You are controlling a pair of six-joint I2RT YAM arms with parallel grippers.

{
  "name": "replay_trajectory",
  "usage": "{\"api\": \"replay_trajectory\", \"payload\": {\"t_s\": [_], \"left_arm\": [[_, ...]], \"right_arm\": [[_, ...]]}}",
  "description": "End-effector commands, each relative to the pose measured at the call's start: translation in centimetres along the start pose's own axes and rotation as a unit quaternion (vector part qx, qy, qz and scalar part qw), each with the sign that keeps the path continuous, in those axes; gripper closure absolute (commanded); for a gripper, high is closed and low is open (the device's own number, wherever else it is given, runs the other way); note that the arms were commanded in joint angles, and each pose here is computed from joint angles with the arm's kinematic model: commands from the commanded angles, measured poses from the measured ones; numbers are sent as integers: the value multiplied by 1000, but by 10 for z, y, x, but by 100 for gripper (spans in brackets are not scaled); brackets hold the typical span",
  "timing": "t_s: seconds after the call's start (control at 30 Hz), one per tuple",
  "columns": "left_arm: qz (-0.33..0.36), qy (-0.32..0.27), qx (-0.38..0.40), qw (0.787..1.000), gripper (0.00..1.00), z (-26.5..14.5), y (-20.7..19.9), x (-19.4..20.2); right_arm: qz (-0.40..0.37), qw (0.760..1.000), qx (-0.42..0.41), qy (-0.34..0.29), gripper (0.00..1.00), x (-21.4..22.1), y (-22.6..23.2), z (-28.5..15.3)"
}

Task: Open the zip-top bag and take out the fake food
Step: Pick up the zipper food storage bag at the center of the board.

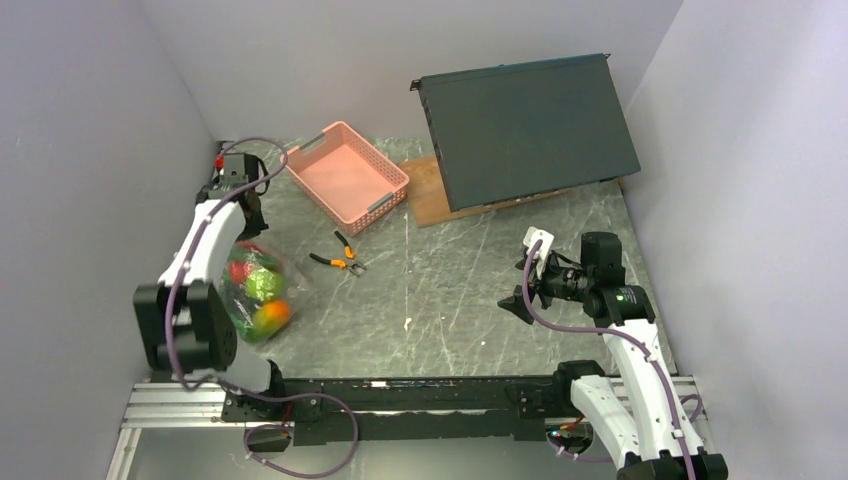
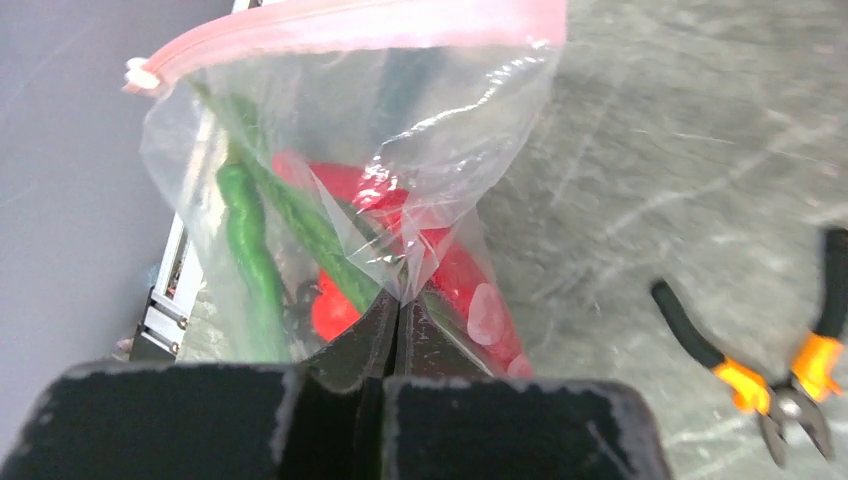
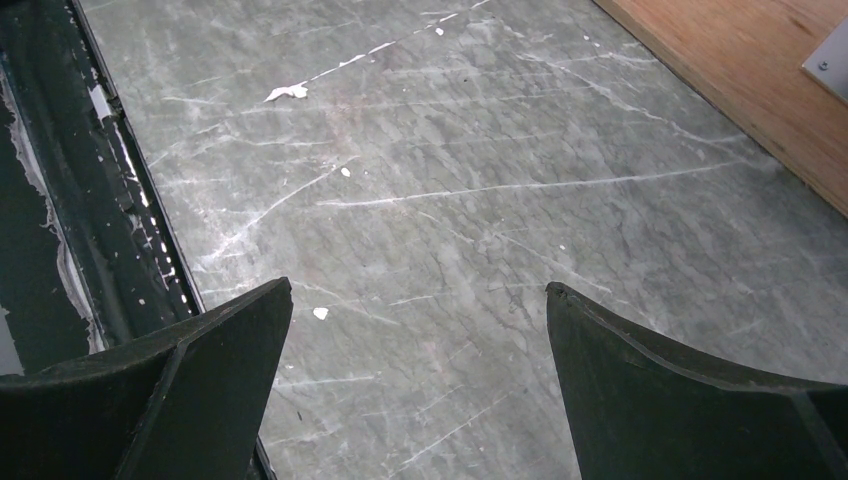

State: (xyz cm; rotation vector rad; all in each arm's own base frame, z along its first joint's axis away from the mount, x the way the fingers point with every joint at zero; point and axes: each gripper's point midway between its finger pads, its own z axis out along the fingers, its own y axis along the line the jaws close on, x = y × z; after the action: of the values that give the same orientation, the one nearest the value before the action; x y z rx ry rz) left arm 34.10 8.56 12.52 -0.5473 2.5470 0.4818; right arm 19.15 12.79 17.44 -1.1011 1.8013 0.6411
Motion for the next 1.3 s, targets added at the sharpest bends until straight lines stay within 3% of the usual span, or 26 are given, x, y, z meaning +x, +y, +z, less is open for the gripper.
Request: {"api": "replay_trajectory", "payload": {"t_s": [0.0,0.13,0.43,0.9,1.03,1.27], "left_arm": [[-30,-78,68,994,100,-50,-7,-10],[-21,-125,147,981,100,-93,-32,-8],[-1,-168,305,937,100,-169,-96,26],[53,-214,434,873,100,-253,-107,48],[57,-211,494,842,100,-274,-122,58],[46,-193,571,797,100,-299,-161,74]], "right_arm": [[-14,1000,-14,-11,0,-4,4,2],[-14,1000,-13,-11,0,-4,4,2],[-11,999,-39,-18,0,-7,10,4],[-42,992,-112,-28,0,-7,28,6],[-64,987,-137,-55,0,-33,28,1],[-1,978,-182,-101,0,-107,21,2]]}}
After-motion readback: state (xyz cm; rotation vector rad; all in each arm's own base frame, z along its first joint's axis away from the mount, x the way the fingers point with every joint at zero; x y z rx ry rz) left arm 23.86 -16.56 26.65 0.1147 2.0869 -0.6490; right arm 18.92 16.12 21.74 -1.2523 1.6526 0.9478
